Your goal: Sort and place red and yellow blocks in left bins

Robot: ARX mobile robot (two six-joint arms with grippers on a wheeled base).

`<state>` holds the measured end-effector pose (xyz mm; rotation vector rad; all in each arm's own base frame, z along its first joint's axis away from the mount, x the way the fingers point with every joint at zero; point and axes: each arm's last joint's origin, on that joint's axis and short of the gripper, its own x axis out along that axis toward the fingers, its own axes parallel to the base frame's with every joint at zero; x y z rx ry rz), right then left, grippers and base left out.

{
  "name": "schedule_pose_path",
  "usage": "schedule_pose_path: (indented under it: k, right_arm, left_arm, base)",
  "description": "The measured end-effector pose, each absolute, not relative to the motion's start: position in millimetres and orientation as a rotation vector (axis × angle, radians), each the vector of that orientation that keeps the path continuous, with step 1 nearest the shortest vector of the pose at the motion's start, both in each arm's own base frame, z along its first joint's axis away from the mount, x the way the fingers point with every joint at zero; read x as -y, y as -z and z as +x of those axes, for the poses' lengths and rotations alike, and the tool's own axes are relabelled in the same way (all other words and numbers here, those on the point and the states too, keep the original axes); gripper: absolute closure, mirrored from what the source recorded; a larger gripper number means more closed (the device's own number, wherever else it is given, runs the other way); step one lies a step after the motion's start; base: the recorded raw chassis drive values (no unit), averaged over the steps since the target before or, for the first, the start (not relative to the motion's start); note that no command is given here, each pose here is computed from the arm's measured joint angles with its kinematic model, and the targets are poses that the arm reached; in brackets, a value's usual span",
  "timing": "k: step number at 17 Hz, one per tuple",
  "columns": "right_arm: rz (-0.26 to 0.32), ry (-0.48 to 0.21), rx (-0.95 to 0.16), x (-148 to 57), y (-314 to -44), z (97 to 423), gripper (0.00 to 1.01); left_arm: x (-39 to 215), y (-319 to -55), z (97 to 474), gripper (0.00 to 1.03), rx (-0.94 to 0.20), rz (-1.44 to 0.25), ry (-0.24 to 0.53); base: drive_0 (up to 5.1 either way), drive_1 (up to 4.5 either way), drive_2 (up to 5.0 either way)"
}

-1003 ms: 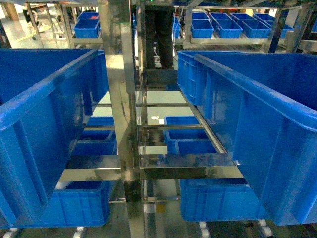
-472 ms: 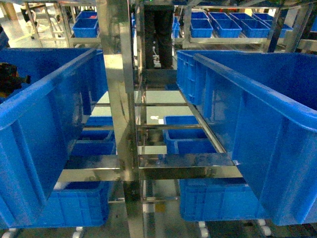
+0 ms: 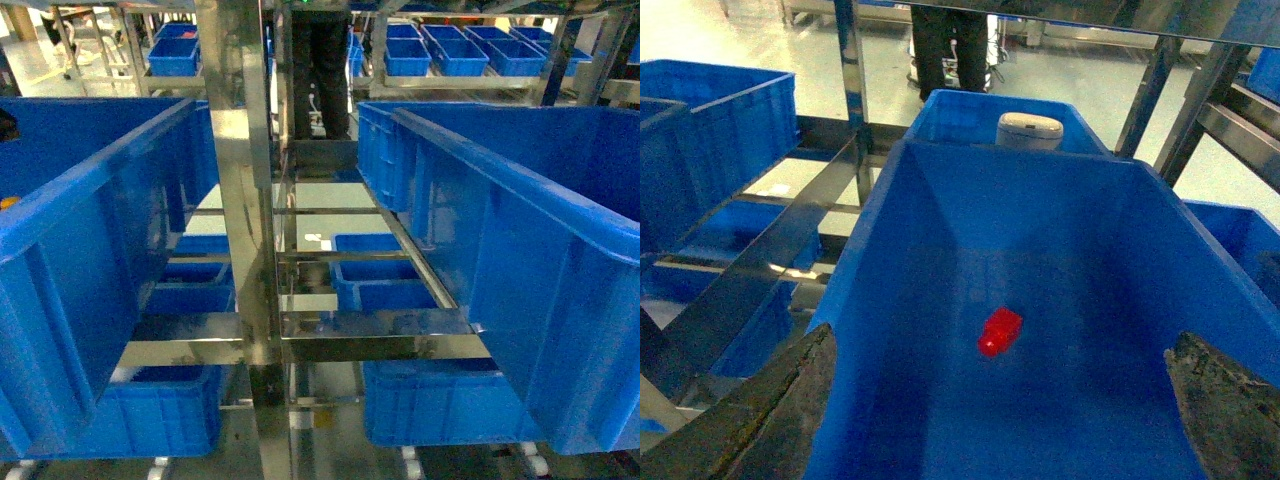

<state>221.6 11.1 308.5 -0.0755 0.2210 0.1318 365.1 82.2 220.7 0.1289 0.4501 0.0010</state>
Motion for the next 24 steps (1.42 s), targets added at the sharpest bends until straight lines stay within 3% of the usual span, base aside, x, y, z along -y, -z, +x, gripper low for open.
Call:
schedule_pose_path:
  k: [4, 6, 8, 10, 12, 14, 22, 23, 24]
  right_arm:
    - [-0.076, -0.132, -0.22, -11.1, -308.7, 221.6, 0.03]
    - [-0.075, -0.132, -0.221, -11.1, -308.6, 221.6, 0.03]
    - [-0.075, -0.132, -0.221, -11.1, -308.6, 221.6, 0.03]
    - [-0.075, -0.132, -0.221, -11.1, -308.7, 221.6, 0.03]
    - [-0.076, -0.132, -0.221, -11.1, -308.7, 221.6, 0.03]
    - [-0.075, -0.132, -0.221, -11.1, -308.7, 221.6, 0.03]
    - [-0.075, -0.132, -0.221, -11.1, -308.7, 221.6, 0.03]
    - [-0.074, -0.128, -0.209, -11.1, -309.2, 221.8, 0.03]
    - [-0.055, -0.059, -0.077, -9.7, -306.4, 219.4, 0.13]
  left_arm:
    - [-53.3, -226.0, 297.3, 0.05, -0.479, 0.097, 0.074]
    - [-53.1, -247.3, 269.2, 0.05, -0.379, 0.07, 0.049]
    - [-51.4, -280.5, 235.7, 0.05, -0.201, 0.053, 0.009]
    - [-45.3, -298.8, 215.4, 0.05, -0.123, 0.017, 0.032]
    - [-36.9, -304.7, 208.6, 0.05, -0.084, -0.007, 0.052]
    - [-31.3, -294.4, 214.1, 0.05, -0.111, -0.015, 0.057]
    - [-31.3, -294.3, 213.8, 0.05, -0.109, -0.015, 0.054]
    - [-31.3, -294.3, 213.8, 0.05, -0.109, -0.015, 0.054]
    - [-30.7, -294.8, 214.0, 0.09, -0.059, -0.005, 0.038]
  base:
    - [0.0, 0.0, 0.0]
    - [0.0, 0.0, 0.0]
    - [0.0, 0.0, 0.0]
    - [0.0, 0.0, 0.0]
    - [0.0, 0.0, 0.0]
    - [0.0, 0.0, 0.0]
    - [0.0, 0.0, 0.0]
    - [0.0, 0.0, 0.0]
    - [0.0, 0.0, 0.0]
